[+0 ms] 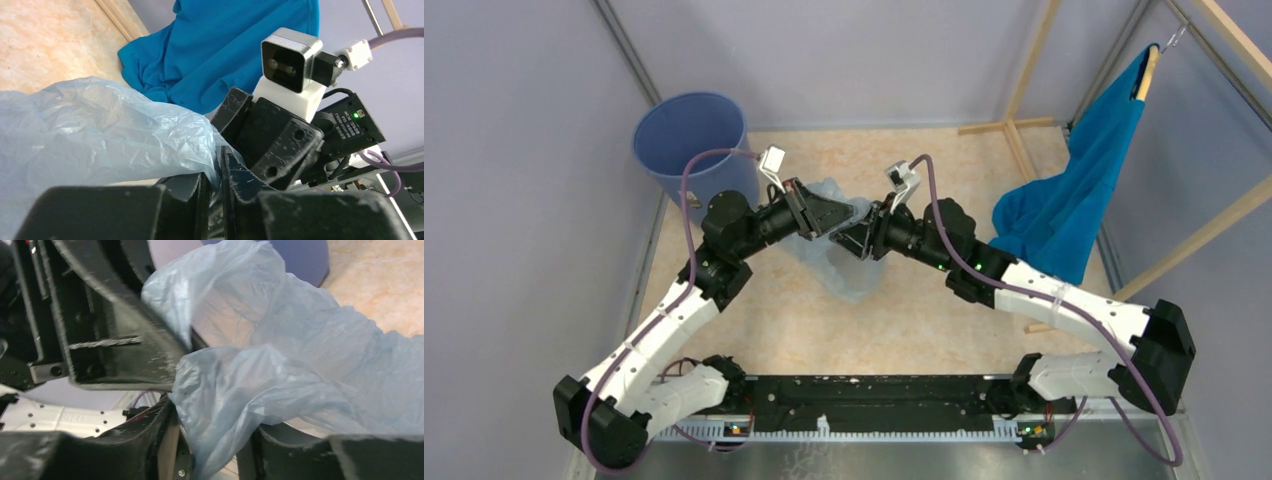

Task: Put the trash bags into the trash bin

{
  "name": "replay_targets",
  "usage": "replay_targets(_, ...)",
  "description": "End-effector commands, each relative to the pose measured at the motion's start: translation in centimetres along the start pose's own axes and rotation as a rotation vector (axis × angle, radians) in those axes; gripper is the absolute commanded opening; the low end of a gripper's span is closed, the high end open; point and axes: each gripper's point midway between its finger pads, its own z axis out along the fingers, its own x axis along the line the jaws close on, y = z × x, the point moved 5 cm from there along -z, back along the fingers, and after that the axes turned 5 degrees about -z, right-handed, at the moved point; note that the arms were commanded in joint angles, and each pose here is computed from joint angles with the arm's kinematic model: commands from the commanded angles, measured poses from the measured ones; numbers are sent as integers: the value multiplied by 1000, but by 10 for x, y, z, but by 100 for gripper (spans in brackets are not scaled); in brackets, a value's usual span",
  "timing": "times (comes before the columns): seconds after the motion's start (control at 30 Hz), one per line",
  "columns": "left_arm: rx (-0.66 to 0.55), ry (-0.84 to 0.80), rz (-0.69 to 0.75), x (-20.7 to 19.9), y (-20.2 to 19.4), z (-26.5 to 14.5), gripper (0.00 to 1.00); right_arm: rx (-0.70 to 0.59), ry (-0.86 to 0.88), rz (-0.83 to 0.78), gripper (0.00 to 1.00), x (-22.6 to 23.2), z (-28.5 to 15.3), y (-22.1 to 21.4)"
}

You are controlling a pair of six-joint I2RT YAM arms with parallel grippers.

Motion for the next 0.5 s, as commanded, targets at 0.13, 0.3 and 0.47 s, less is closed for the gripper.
replay_targets(0.13, -41, 34, 161, -20, 11, -22, 65, -147, -51, -9, 1, 0, 0, 26)
replay_targets(0.3, -154, 375, 385, -4, 38, -61, 98, -131, -189, -52, 0, -20, -26, 15)
replay_targets(0.47, -231, 800, 561, 23, 70, -103, 99, -155, -310, -137, 0, -36, -71, 14)
